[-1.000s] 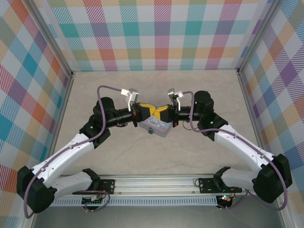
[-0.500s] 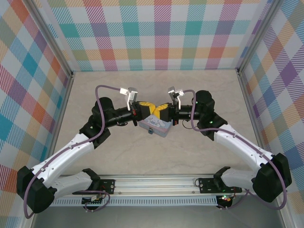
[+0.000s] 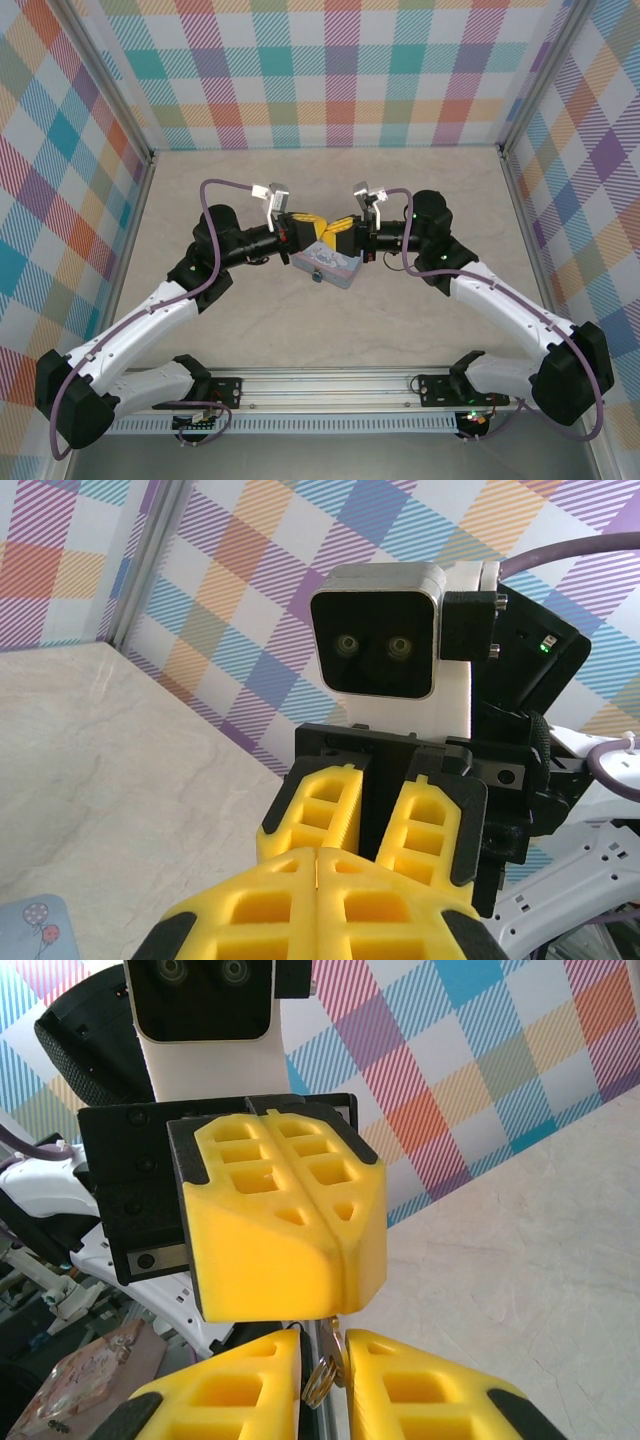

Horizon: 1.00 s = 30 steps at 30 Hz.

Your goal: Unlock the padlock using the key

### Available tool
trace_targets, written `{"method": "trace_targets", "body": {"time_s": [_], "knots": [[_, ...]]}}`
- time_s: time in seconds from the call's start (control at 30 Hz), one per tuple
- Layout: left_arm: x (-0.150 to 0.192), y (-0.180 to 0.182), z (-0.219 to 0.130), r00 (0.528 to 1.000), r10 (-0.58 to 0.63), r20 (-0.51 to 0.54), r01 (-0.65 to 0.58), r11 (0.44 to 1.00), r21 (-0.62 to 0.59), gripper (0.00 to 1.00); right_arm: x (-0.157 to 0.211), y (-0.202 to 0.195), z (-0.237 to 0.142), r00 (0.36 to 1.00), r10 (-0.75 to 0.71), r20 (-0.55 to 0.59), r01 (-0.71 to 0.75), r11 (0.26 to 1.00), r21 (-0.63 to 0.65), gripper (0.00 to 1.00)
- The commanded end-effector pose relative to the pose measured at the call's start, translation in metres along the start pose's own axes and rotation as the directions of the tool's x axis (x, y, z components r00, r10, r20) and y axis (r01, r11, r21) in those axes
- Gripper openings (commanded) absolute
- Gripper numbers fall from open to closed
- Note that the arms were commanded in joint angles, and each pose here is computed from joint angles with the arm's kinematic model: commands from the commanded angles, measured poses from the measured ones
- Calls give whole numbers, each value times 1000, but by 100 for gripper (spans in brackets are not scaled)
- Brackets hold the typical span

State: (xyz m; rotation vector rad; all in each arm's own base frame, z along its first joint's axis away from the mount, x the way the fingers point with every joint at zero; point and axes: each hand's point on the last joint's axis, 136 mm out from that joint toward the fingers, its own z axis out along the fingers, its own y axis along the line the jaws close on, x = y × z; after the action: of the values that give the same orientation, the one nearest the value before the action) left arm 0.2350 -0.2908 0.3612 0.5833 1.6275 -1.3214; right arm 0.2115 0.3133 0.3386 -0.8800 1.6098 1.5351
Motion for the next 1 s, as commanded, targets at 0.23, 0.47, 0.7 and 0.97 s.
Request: {"method": "trace_targets", "body": {"time_s": [0.23,0.47,0.7,0.97], "knots": [[-9,-4,0,999,14,39,-15,1000,7,0,3,5,1,1000,-18,1,18,999,-35,17],[-10,-3,-1,999,16,44,-16,1000,1,0,3,0,0,1000,-15,17,15,1000,-1,9],[-8,-4,-1,999,14,37,-14,1000,8,0,2,-1,-1,1000,-10,25,10,1000,9,0],[-8,5,-11,998,40,44,-36,996,-80,44,21,-28,-5,999,32,-31,-27,989,143,0]]}}
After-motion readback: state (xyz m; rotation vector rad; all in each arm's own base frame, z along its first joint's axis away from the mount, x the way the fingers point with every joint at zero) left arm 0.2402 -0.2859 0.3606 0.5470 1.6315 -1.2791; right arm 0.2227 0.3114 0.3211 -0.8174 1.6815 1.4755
